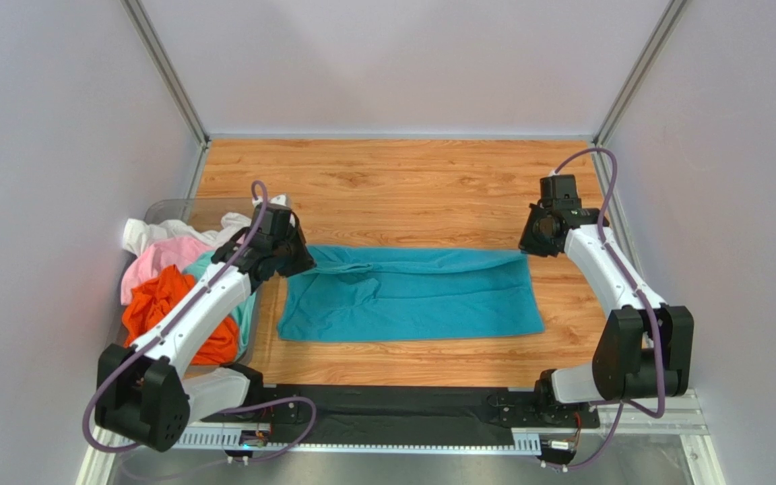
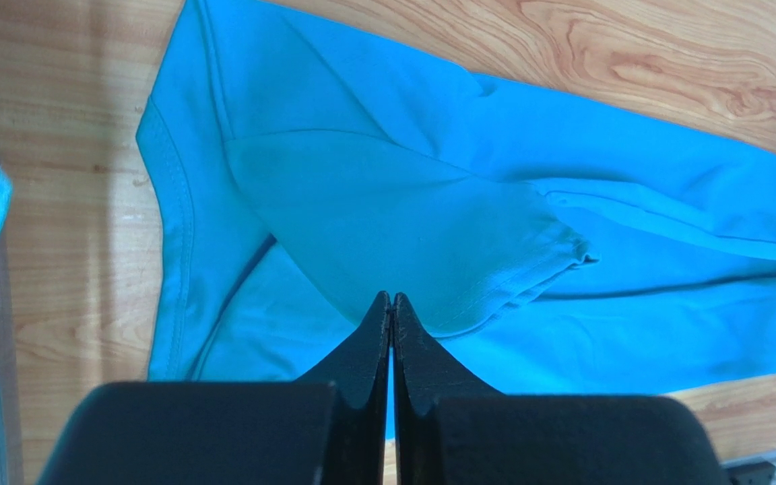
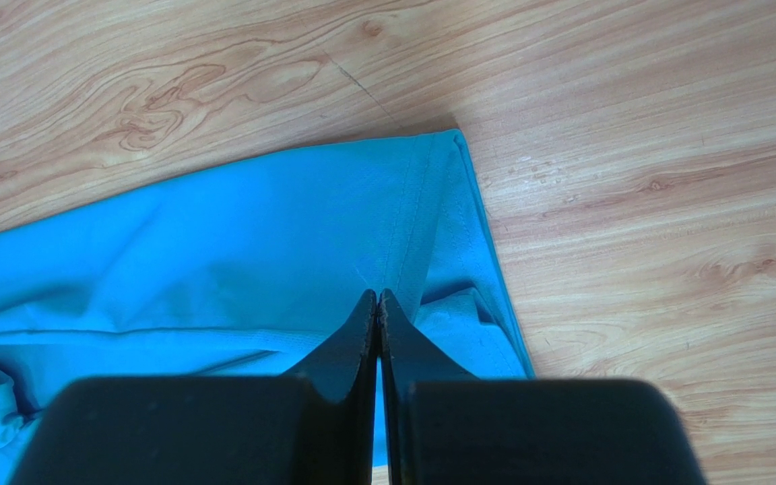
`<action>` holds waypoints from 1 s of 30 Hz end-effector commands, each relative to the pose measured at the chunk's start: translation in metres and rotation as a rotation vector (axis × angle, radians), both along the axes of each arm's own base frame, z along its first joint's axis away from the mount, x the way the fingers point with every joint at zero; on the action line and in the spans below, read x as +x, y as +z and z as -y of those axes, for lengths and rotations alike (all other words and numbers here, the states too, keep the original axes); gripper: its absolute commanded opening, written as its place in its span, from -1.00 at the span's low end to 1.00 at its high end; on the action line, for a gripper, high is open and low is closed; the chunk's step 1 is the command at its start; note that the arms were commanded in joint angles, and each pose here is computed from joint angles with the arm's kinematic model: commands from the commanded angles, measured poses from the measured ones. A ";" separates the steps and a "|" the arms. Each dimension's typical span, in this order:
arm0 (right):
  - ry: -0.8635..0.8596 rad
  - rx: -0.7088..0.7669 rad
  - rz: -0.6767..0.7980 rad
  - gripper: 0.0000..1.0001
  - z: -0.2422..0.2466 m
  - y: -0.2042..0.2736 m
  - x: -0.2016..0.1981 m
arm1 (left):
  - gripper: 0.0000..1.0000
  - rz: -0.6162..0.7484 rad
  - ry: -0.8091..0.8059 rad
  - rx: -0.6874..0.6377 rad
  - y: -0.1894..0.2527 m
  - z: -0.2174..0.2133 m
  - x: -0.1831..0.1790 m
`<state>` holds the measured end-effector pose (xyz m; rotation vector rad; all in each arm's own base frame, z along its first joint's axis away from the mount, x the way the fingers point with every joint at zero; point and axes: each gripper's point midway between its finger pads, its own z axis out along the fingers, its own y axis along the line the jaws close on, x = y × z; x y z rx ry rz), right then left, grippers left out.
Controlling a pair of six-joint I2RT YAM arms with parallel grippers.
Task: Fold and stack the t-shirts
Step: Fold the tshirt
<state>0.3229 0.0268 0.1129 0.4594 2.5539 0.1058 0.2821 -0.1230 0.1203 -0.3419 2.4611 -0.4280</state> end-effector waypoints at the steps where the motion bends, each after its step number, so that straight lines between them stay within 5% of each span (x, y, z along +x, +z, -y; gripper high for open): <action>1: -0.002 -0.015 0.052 -1.00 0.002 0.014 0.002 | -1.00 0.037 0.024 -0.026 0.012 -0.001 -0.009; 14: -0.022 -0.038 0.049 -1.00 0.008 0.021 0.002 | -1.00 0.025 0.007 -0.060 0.016 0.000 -0.037; 24: -0.054 -0.046 -0.052 -0.99 0.012 -0.027 -0.032 | -1.00 -0.116 0.011 -0.093 -0.039 -0.004 -0.090; 30: -0.094 -0.058 -0.087 -0.69 0.017 -0.051 -0.049 | -0.56 -0.191 -0.017 -0.124 -0.061 -0.001 -0.113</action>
